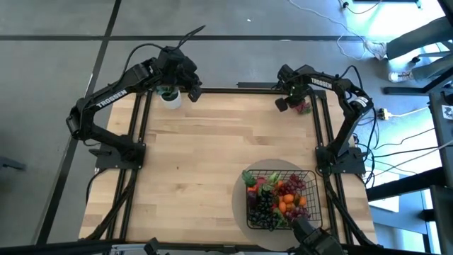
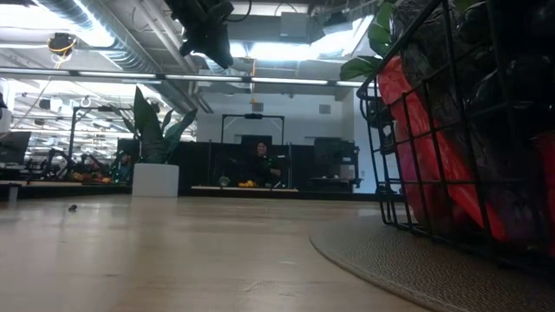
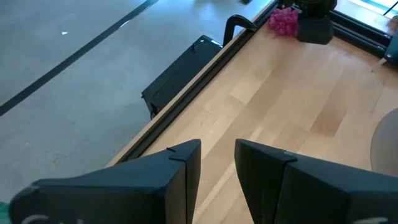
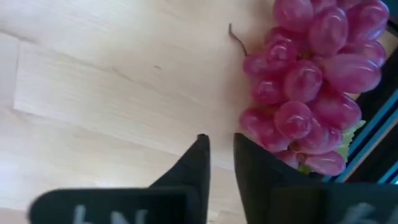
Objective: Build produce basket
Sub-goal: Put the red grapes into the black wire basket
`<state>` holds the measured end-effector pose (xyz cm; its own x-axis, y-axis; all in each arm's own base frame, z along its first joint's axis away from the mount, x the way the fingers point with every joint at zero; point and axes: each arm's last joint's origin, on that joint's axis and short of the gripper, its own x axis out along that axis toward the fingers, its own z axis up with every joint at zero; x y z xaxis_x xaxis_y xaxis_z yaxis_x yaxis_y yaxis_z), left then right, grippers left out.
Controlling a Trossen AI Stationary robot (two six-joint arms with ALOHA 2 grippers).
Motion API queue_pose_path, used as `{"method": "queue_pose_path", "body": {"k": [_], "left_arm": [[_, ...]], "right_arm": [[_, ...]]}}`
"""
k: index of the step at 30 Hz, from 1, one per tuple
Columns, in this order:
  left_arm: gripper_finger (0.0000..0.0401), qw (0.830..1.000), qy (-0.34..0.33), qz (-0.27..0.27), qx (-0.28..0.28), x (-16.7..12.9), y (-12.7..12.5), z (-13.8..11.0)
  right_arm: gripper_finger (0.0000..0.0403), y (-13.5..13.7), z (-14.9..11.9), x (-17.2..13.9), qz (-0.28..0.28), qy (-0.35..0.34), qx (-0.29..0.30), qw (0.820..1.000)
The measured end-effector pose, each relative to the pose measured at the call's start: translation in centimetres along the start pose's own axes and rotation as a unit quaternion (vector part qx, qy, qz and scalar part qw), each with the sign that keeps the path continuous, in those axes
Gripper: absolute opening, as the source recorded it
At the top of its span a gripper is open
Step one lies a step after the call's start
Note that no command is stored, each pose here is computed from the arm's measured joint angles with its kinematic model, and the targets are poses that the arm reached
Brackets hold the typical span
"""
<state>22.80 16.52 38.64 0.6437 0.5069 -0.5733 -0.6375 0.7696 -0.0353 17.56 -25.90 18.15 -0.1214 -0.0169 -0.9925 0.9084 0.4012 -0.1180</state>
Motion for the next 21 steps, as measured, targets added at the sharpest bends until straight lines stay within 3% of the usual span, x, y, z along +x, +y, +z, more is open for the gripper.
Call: {"method": "queue_pose_path", "body": {"k": [8,14,21], "left_arm": [[0.0087,1.000,0.000,0.000,0.000,0.0,0.0,0.0],[0.0087,1.000,0.000,0.000,0.000,0.0,0.0,0.0],[0.0087,1.000,0.000,0.000,-0.001,0.0,0.0,0.0]], "right_arm": [[0.0105,-0.1,-0.1,-0.6,-0.008,0.012,-0.049,0.999],[0.0106,-0.2,0.8,-2.7,-0.088,-0.024,-0.041,0.995],[0.0106,-0.1,0.8,-2.2,-0.064,-0.023,-0.038,0.997]]}}
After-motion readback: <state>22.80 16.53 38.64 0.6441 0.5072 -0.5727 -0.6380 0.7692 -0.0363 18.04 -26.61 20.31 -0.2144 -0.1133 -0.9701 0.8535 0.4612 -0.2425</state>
